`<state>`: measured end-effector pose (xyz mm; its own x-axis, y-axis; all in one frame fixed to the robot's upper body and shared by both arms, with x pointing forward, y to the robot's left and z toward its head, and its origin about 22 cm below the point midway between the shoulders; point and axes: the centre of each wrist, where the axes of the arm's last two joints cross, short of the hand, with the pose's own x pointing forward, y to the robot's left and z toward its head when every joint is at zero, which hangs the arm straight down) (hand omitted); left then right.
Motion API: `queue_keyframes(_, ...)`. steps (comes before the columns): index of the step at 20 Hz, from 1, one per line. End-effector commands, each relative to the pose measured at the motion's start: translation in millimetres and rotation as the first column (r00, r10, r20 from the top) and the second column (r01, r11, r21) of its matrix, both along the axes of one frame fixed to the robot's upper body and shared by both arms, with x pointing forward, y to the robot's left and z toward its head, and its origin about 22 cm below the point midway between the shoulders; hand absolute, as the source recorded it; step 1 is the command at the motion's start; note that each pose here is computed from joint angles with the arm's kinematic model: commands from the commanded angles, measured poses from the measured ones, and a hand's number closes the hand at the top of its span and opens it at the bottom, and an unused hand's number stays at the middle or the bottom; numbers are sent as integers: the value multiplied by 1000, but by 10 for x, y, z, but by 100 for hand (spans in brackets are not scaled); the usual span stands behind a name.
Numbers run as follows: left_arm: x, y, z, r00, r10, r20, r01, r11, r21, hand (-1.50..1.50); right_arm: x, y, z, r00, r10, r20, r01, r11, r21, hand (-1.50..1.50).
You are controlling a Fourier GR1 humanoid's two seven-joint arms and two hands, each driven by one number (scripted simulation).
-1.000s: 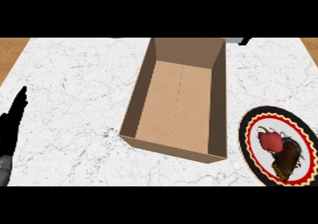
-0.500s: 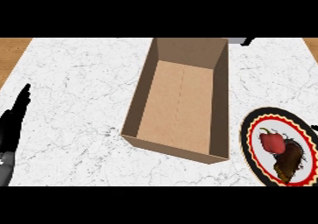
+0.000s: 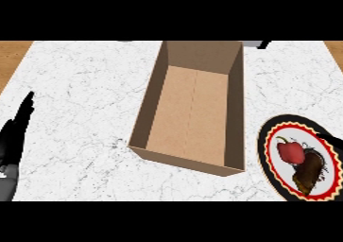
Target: Pick the sweet potato from the plate and place it in the cardboard box
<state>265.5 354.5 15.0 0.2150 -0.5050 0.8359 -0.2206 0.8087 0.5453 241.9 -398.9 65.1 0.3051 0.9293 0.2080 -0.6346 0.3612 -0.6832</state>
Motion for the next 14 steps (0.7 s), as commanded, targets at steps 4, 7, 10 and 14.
queue_keyframes(4, -8, 112, 44, 1000, 18, -5, -18, 1000, 12, 0, 88, 127, -142, 1000, 5, -31, -5, 1000, -11, -150)
queue_keyframes(7, 7, -23, -99, 1000, 2, -6, -2, 1000, -14, 0, -23, 147, -214, 1000, 28, -12, -28, 999, 25, -150)
queue_keyframes(10, 0, 131, 11, 1000, -1, 4, 1, 1000, -2, 0, -69, 166, -326, 999, 33, -2, -33, 997, 72, -150)
queue_keyframes(14, -21, 91, 98, 1000, 9, -14, -9, 1000, 7, 0, 84, 247, 24, 997, 70, 34, -73, 992, 101, -150)
